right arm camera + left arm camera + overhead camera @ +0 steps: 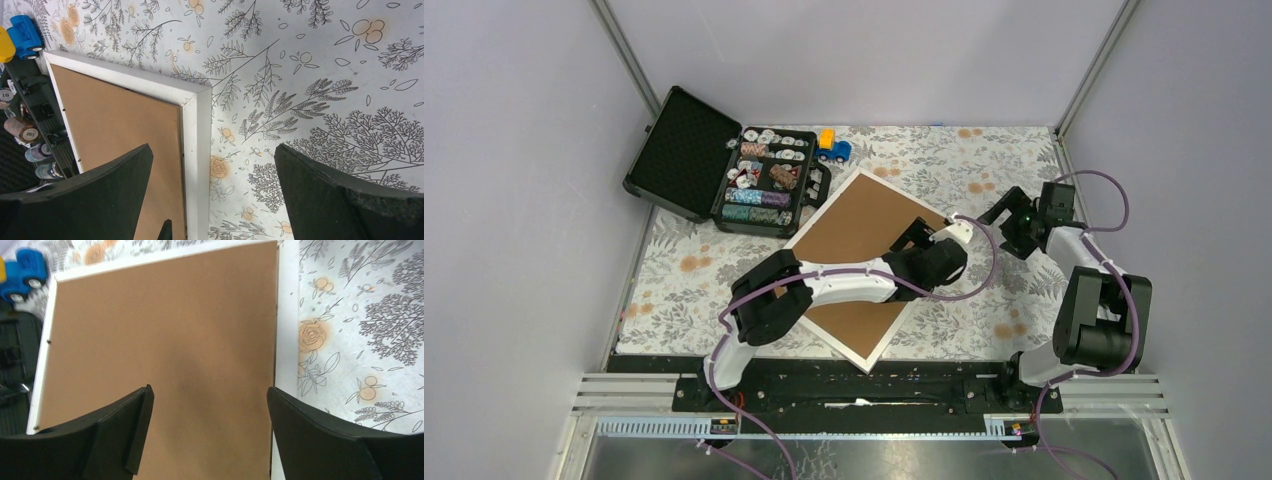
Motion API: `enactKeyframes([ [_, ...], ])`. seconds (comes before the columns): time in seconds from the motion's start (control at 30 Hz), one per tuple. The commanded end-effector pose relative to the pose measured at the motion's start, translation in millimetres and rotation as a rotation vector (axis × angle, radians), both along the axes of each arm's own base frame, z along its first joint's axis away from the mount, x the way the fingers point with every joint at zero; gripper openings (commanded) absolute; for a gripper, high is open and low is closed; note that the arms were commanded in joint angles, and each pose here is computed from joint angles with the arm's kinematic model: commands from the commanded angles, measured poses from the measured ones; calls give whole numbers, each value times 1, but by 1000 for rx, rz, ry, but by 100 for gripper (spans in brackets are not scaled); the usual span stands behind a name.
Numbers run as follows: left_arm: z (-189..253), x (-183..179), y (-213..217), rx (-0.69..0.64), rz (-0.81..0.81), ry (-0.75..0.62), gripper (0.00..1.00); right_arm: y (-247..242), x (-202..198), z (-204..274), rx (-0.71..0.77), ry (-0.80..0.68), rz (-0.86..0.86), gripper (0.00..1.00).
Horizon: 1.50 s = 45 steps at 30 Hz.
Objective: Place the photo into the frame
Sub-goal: Adjust the photo frame item on the photo frame, then adjust the photo frame at the center of the board.
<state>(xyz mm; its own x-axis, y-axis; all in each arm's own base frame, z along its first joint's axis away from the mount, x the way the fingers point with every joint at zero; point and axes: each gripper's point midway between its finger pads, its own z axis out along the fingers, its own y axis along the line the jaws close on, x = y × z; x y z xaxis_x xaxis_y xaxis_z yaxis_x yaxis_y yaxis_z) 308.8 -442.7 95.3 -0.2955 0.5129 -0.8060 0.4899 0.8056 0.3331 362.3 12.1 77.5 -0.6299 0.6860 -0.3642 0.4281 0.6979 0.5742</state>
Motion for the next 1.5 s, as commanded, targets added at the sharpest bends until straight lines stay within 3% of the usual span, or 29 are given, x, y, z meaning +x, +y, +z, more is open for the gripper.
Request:
enactKeyframes([
  [0.0,20,-5,12,-63,38,55,95,-1,4,7,-16,-12,39,100],
  [0.17,52,-23,28,-230,39,174,99,12,16,2,41,-20,117,100],
  [0.33,61,-44,91,-415,124,338,99,30,30,-15,103,18,208,100],
  [0.53,38,-81,190,-682,432,581,99,27,59,-22,51,14,250,100],
  [0.83,-5,-123,249,-984,862,740,99,65,81,-47,162,88,379,100],
  [1.1,-44,-124,254,-1085,924,741,99,78,74,-53,169,107,399,100],
  [1.47,-45,-110,227,-956,782,748,99,96,45,-58,293,133,401,100],
])
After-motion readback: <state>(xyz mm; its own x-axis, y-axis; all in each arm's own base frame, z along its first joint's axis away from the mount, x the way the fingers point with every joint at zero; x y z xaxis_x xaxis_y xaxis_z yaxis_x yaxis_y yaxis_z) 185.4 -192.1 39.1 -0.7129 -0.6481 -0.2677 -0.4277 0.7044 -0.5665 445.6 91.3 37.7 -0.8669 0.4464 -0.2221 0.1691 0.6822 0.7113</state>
